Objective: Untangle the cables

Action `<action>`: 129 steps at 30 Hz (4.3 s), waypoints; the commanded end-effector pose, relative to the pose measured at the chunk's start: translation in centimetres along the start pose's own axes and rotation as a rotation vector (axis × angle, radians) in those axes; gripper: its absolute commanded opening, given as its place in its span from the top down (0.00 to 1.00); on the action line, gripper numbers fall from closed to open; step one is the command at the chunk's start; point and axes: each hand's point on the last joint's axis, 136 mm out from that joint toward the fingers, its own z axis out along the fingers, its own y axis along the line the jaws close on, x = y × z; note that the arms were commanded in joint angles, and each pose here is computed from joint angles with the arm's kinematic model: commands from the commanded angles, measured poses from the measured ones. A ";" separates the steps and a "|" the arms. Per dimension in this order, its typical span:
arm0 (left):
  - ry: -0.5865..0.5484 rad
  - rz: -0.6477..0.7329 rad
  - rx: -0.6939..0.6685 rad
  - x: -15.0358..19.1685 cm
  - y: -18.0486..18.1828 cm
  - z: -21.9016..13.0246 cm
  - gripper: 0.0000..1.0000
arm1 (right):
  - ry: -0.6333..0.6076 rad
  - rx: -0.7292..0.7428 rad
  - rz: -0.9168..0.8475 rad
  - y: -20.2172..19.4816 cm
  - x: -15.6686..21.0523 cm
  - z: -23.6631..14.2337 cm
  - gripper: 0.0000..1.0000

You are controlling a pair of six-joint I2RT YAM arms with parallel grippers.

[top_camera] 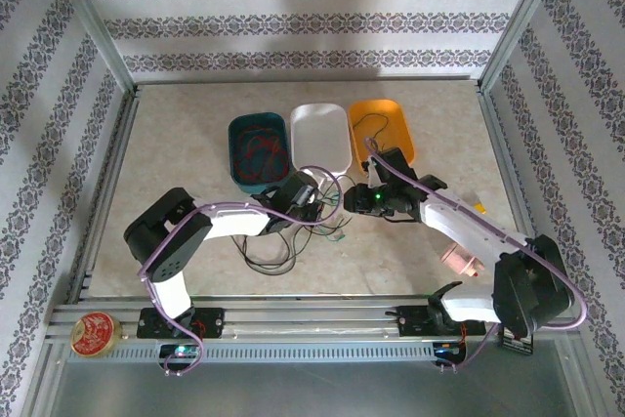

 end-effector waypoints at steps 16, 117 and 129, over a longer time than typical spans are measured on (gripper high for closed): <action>-0.183 -0.116 0.180 -3.9 -2.6 -5.6 1.00 | 0.000 -0.138 0.079 2.7 -3.0 3.8 0.60; -0.102 -0.048 0.312 -0.7 -3.6 -8.2 0.20 | -0.113 0.005 0.110 -1.5 -2.1 -2.2 1.00; -0.038 -0.038 0.417 0.8 -7.3 -4.2 0.60 | -0.116 -0.070 0.243 -1.6 -2.5 -2.2 1.00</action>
